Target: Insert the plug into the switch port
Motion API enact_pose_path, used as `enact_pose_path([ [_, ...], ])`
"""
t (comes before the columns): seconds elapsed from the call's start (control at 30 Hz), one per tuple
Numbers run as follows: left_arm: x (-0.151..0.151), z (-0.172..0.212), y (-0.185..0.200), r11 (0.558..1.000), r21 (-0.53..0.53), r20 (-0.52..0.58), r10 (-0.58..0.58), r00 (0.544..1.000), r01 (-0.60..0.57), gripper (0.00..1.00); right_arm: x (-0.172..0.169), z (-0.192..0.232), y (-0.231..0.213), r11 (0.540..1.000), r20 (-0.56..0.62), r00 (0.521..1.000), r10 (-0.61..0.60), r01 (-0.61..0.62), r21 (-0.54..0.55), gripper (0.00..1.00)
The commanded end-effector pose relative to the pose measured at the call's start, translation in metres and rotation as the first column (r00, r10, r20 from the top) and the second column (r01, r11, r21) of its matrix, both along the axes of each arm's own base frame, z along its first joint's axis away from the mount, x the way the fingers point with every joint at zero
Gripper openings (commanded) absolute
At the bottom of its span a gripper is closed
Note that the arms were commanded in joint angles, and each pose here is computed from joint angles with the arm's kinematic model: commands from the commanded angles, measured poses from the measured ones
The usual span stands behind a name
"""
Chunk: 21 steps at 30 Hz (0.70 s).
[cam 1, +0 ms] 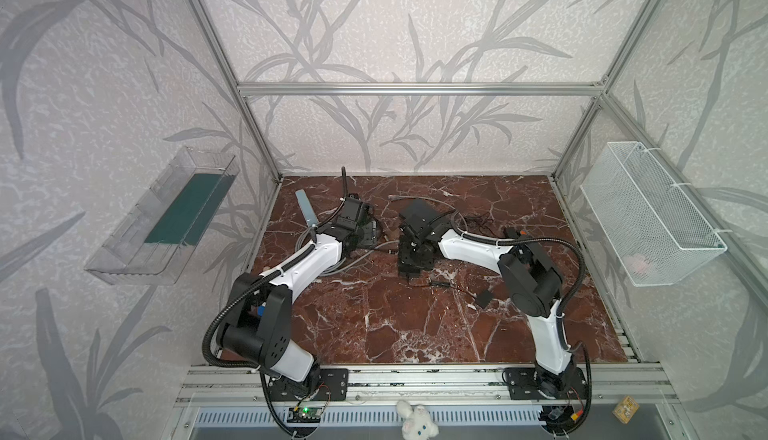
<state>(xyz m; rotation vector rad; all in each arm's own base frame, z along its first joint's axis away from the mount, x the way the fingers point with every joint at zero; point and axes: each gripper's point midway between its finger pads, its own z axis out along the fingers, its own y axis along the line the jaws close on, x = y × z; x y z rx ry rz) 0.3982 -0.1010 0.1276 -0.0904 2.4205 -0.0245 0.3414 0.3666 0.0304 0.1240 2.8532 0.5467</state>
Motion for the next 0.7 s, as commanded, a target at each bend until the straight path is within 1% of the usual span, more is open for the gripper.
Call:
enact_pose_path([
  [0.0, 0.001, 0.004, 0.008, 0.999, 0.009, 0.005, 0.044, 0.999, -0.044, 0.78, -0.005, -0.022, 0.026, 1.0, -0.059, 0.998, -0.01, 0.012, 0.026, 0.67],
  [0.13, 0.002, 0.007, 0.008, 0.999, 0.011, 0.009, 0.044, 0.999, -0.045, 0.78, -0.002, -0.012, 0.059, 0.996, -0.042, 0.998, 0.038, -0.035, 0.082, 0.69],
  [0.2, 0.002, 0.007, 0.009, 0.999, 0.016, 0.01, 0.048, 0.999, -0.048, 0.78, -0.004, -0.001, 0.074, 0.992, -0.037, 0.996, 0.075, -0.071, 0.108, 0.74],
  [0.27, 0.002, 0.005, 0.01, 0.998, 0.02, 0.008, 0.052, 0.999, -0.052, 0.78, -0.003, 0.01, 0.081, 0.985, -0.028, 0.995, 0.101, -0.096, 0.142, 0.78],
  [0.33, 0.003, 0.004, 0.011, 0.998, 0.023, 0.008, 0.059, 0.998, -0.059, 0.78, -0.003, 0.024, 0.078, 0.981, -0.011, 0.993, 0.115, -0.112, 0.158, 0.81],
  [0.43, 0.005, 0.008, 0.013, 0.997, 0.027, 0.02, 0.07, 0.997, -0.07, 0.78, 0.0, 0.048, 0.057, 0.975, 0.028, 0.992, 0.124, -0.127, 0.181, 0.84],
  [0.5, 0.006, 0.011, 0.014, 0.997, 0.025, 0.032, 0.072, 0.997, -0.073, 0.78, 0.001, 0.061, 0.033, 0.975, 0.051, 0.99, 0.13, -0.137, 0.177, 0.85],
  [0.6, 0.008, 0.013, 0.012, 0.997, 0.022, 0.037, 0.069, 0.997, -0.07, 0.78, -0.007, 0.073, -0.012, 0.981, 0.064, 0.984, 0.164, -0.169, 0.094, 0.85],
  [0.67, 0.009, 0.013, 0.009, 0.998, 0.019, 0.036, 0.054, 0.998, -0.054, 0.78, -0.019, 0.069, -0.049, 0.985, 0.03, 0.986, 0.166, -0.167, 0.036, 0.85],
])
